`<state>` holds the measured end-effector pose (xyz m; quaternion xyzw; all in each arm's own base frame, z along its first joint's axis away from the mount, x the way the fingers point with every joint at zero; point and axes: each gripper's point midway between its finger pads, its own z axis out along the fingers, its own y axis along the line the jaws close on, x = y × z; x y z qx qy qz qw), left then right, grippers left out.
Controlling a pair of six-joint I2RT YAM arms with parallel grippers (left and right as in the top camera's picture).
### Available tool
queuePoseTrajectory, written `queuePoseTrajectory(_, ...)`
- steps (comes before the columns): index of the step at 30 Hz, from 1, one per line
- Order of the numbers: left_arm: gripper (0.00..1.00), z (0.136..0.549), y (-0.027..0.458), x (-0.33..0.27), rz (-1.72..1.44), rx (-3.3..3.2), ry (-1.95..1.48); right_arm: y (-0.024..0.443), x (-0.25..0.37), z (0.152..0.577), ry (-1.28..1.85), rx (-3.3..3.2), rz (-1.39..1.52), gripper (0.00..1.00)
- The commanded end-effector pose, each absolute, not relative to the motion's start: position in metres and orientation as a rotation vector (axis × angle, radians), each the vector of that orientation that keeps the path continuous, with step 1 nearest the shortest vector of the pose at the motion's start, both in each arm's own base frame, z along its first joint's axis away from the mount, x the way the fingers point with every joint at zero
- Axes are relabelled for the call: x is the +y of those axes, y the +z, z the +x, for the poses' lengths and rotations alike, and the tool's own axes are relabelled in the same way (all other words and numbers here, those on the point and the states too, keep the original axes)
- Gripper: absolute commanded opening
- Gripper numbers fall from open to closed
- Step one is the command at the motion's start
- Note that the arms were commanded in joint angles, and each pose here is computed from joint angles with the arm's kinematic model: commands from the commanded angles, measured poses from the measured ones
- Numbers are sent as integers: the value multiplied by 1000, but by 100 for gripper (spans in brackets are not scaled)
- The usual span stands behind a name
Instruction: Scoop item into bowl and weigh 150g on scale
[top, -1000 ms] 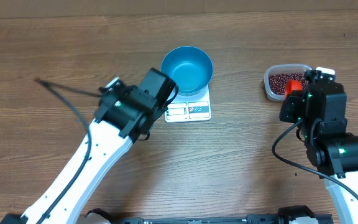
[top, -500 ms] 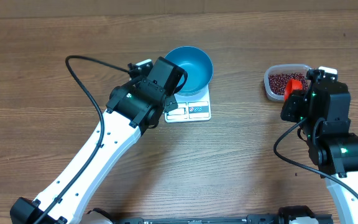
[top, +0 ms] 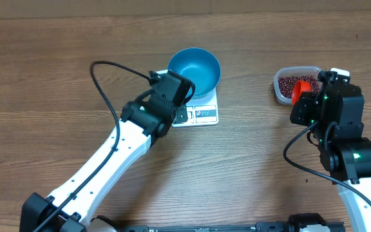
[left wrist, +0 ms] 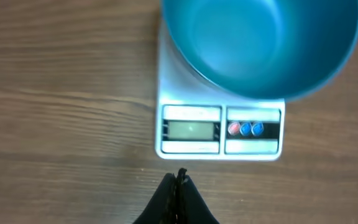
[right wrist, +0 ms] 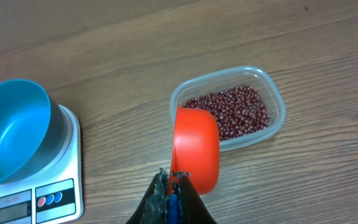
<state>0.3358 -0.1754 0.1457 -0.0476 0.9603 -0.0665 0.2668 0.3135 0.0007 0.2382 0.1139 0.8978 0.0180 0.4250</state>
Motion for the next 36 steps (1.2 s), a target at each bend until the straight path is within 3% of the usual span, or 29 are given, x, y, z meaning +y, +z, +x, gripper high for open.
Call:
queuePoseTrajectory(1, 4, 329, 137, -208, 242, 2590, -303, 259, -1, 318, 66, 2186, 306, 4)
queuePoseTrajectory(7, 4, 332, 140, -230, 457, 2497, -319, 257, -1, 316, 66, 2199, 305, 4)
queuePoseTrajectory(17, 4, 329, 94, -262, 572, 2535, -296, 260, 1, 318, 84, 2184, 307, 4)
queuePoseTrajectory(22, 4, 335, 70, -271, 589, 2552, -285, 261, 7, 320, 122, 2183, 288, 4)
queuePoseTrajectory(36, 4, 348, 65, -264, 574, 2519, -191, 261, 7, 319, 121, 2183, 288, 4)
